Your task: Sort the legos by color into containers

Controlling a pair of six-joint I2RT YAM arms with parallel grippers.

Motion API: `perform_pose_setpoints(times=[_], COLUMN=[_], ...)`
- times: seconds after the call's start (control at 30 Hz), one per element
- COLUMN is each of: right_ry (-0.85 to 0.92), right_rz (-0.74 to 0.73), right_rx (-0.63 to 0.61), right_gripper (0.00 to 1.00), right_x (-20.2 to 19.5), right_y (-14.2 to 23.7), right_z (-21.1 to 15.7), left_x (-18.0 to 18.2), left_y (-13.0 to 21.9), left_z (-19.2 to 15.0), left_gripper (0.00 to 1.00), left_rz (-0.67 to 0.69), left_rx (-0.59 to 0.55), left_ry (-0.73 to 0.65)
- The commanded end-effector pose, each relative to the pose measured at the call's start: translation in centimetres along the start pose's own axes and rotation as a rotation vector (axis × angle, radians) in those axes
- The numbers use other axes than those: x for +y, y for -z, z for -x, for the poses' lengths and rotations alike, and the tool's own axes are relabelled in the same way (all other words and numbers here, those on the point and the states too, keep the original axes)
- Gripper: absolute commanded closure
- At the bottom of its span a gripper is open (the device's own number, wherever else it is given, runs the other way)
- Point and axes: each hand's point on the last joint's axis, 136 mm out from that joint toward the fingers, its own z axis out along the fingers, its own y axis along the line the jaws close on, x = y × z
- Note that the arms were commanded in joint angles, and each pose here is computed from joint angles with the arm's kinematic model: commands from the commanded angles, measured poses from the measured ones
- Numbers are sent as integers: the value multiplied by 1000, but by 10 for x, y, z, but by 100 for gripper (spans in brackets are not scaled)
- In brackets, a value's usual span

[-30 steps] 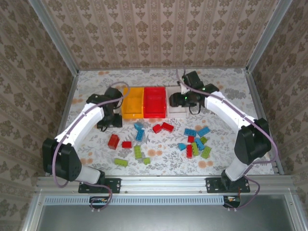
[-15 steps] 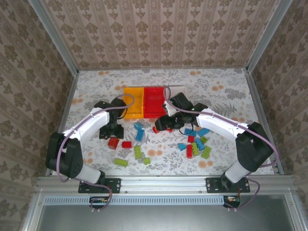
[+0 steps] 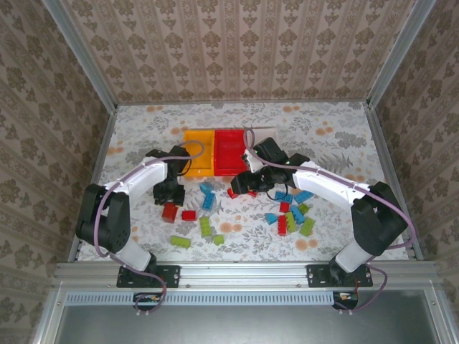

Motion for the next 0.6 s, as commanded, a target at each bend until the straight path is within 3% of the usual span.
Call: perform_pose_setpoints(times=[0.0, 0.27, 0.57], right_ry=[-15, -7, 49], right_rz=[11, 11, 77], right_rx=[7, 3, -228], right_gripper=[37, 38, 38], right_x=[4, 6, 43], right_y=[-3, -2, 39], right_z=[4, 8, 60], left_x=[0, 1, -13], left_y=[1, 13, 106], left_z=[-1, 6, 69], left_gripper=[62, 70, 71], left_rz=[-9, -21, -261], left_rx=[-1, -35, -257], left_ry=[-8, 5, 118])
